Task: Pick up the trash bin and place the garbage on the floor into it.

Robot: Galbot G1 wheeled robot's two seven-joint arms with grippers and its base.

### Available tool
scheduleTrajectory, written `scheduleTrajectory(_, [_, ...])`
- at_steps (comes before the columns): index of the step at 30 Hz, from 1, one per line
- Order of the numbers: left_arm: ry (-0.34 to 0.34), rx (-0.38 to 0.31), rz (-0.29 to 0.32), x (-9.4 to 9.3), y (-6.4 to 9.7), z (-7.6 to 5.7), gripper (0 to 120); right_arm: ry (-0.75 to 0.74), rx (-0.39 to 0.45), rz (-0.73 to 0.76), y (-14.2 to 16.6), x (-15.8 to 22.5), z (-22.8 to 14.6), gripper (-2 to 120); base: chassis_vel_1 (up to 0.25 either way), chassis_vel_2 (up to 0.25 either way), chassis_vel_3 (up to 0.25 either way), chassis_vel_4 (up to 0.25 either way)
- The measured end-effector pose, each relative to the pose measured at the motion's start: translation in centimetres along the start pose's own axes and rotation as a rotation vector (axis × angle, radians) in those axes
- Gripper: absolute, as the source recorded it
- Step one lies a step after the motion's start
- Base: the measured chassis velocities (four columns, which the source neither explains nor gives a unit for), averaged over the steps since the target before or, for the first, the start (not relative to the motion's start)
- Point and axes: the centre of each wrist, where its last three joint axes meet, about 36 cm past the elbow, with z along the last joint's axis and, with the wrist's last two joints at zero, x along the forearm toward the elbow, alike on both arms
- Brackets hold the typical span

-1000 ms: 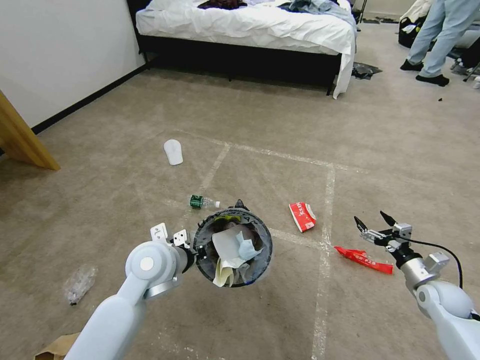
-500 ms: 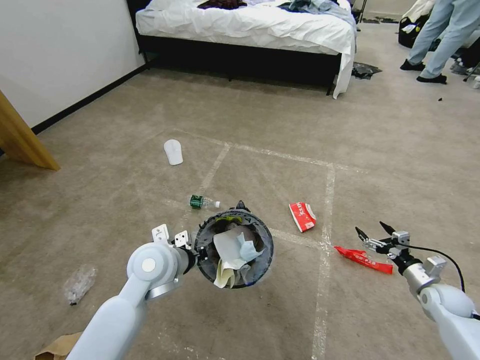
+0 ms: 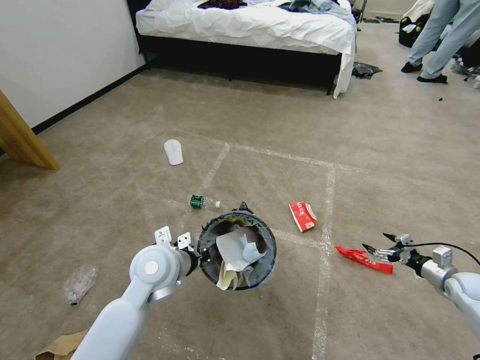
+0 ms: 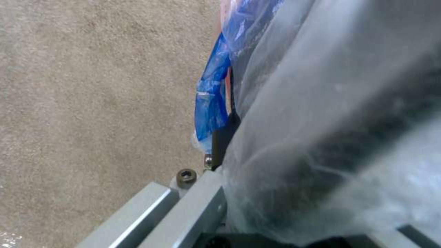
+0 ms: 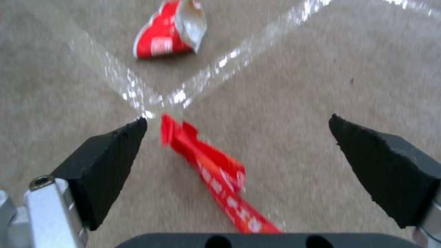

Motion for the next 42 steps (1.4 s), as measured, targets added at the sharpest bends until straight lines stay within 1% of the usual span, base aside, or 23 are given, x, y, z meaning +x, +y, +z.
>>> scheduleTrajectory(5, [0.002,-0.002,0.008,-0.2,-0.1,-0.1,0,0.094,-0.003,-0.033,-1.0,-0.1,0.6,100,0.000,0.000,0.000,0.000])
scheduleTrajectory(12, [0.009,-0.001,0.020,-0.6,-0.5,0.1,0,0.119,-0.015,-0.045,-0.7,-1.5,1.4,100,0.000,0.000,0.000,0.000])
scheduleTrajectory(22, [0.019,-0.003,0.039,-1.2,-0.9,0.5,0,0.178,0.032,-0.027,-0.3,-3.8,2.9,100,0.000,0.000,0.000,0.000])
scheduleTrajectory(30, [0.017,-0.002,0.047,-1.2,-1.0,0.4,0,0.215,0.066,0.010,0.2,-6.1,2.4,100,0.000,0.000,0.000,0.000])
scheduleTrajectory(42, [0.015,0.001,0.058,-1.3,-1.1,0.5,0,0.254,0.104,0.038,1.1,-7.7,2.4,100,0.000,0.000,0.000,0.000])
